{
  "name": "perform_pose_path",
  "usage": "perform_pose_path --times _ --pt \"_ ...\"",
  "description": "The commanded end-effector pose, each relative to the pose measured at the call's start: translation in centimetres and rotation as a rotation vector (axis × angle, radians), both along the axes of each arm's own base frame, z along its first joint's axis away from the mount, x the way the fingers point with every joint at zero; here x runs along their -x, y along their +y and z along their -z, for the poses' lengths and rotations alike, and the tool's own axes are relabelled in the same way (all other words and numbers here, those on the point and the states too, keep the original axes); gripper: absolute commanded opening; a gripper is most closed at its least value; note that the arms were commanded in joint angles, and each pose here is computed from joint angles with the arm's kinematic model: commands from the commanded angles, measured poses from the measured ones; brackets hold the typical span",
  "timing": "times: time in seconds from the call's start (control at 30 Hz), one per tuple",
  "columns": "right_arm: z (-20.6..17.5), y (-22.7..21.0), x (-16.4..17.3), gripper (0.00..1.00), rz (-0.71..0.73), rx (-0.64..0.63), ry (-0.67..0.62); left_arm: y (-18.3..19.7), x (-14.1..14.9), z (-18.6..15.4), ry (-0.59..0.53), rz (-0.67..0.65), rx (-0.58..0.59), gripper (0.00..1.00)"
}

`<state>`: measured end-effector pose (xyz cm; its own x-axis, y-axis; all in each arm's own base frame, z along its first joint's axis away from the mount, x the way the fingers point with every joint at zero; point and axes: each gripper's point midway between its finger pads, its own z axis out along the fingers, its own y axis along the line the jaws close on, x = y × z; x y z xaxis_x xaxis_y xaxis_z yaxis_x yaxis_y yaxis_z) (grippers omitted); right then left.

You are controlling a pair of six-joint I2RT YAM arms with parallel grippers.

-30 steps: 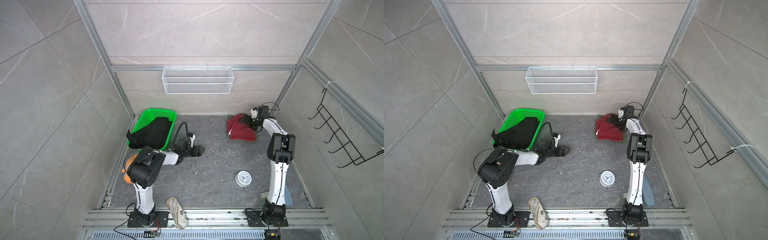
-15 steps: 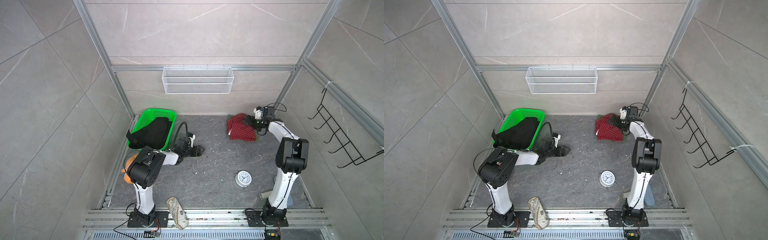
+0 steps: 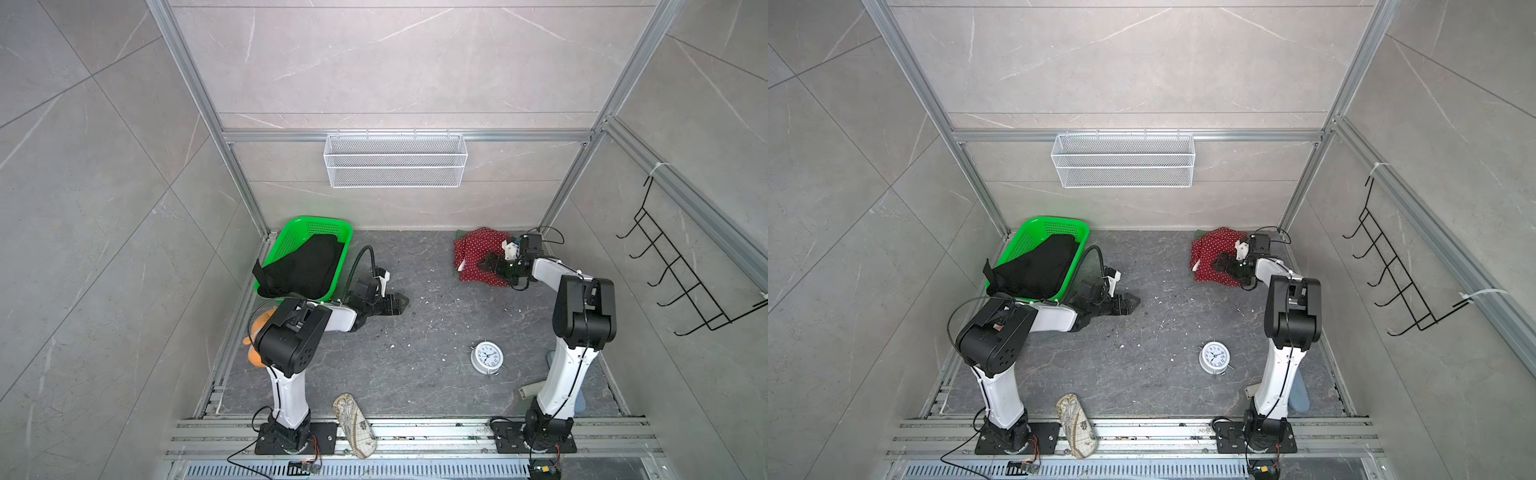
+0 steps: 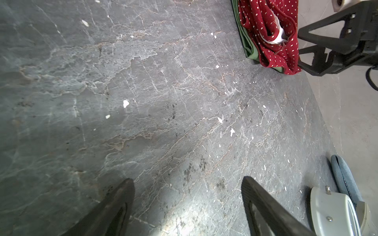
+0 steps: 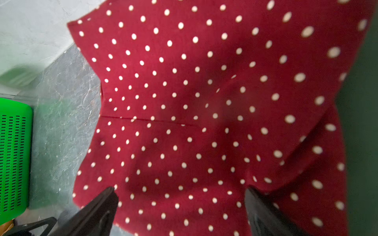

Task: Fold and stack skirts
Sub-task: Smooth out the skirt on the skirt.

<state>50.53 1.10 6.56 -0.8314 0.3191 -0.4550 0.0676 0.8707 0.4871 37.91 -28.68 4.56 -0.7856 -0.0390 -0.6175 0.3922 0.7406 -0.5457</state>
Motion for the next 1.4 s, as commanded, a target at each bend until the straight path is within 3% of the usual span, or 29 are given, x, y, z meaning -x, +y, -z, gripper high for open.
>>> perform_pose_path --times 0.0,0.3,0.5,0.77,1.07,1.37 --pt "-3.0 0.5 0.5 1.0 -0.007 -0.002 -0.049 -0.9 -0.6 -3.0 -0.09 0.032 0.037 0.85" --pt "-12.3 0.6 -1.3 1.0 0.013 -0.015 -0.273 -0.6 -0.5 -3.5 -0.111 0.028 0.033 0.85" --pt "-13.8 0.8 -2.4 1.0 0.018 -0.026 -0.309 -0.3 -0.4 -4.2 -0.138 0.023 0.024 0.86" --pt "-10.3 2.0 -3.9 1.0 -0.002 -0.055 -0.227 0.2 -0.4 -5.2 -0.172 0.012 0.011 0.9" --pt "-4.2 6.8 -1.3 1.0 -0.112 -0.132 -0.077 0.3 -0.4 -5.0 -0.172 0.01 -0.002 0.91" --pt "0.4 7.6 2.0 1.0 -0.124 -0.132 0.05 0.4 -0.4 -4.9 -0.172 0.016 -0.011 0.91"
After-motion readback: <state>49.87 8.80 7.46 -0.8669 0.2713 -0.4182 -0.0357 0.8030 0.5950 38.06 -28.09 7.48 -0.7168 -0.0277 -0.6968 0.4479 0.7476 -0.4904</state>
